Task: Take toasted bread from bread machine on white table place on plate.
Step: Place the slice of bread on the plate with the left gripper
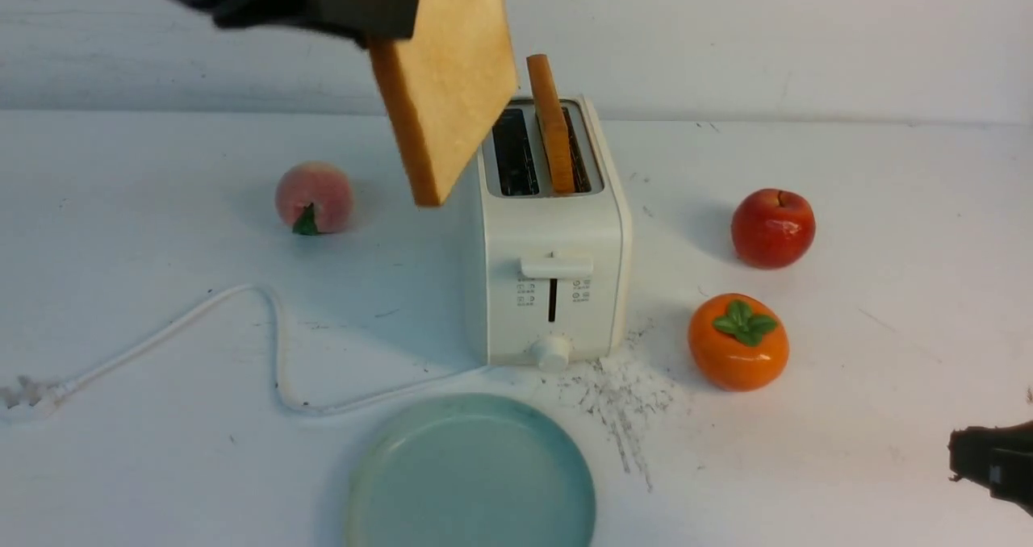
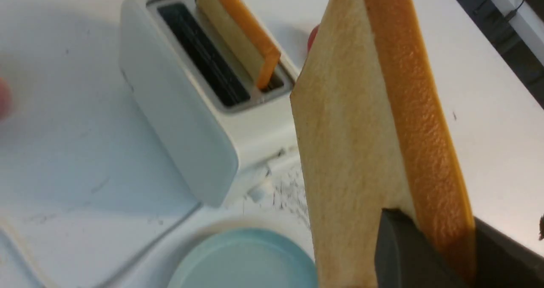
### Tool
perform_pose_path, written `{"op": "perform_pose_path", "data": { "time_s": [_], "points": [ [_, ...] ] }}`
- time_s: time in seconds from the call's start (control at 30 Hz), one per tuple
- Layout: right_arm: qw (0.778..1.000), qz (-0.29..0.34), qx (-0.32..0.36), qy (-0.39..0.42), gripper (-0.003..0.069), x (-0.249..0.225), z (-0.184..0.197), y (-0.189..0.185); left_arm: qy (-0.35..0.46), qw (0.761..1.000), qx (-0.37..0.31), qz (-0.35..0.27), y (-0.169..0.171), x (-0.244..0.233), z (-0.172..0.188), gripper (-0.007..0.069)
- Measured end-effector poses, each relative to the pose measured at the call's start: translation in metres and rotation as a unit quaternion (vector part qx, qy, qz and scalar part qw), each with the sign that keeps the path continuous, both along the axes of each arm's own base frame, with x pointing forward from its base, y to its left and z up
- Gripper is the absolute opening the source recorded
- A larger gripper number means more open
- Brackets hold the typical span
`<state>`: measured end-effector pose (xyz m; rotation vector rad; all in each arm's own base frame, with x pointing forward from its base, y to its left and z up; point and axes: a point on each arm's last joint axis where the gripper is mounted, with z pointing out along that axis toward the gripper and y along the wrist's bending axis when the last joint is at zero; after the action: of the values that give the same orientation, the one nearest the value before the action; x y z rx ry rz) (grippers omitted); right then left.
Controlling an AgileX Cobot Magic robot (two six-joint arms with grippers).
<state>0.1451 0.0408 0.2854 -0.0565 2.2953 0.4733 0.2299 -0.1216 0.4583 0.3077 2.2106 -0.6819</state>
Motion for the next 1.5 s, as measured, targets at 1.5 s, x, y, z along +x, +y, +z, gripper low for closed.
{"op": "perform_pose_path", "data": {
  "time_s": [1.5],
  "points": [
    [1.000,0.005,0.000,0.010,0.0106,-0.002,-0.001,0.001,0.155,0.986,-0.064,0.022,-0.009,-0.004,-0.253,0.0182]
  ]
}}
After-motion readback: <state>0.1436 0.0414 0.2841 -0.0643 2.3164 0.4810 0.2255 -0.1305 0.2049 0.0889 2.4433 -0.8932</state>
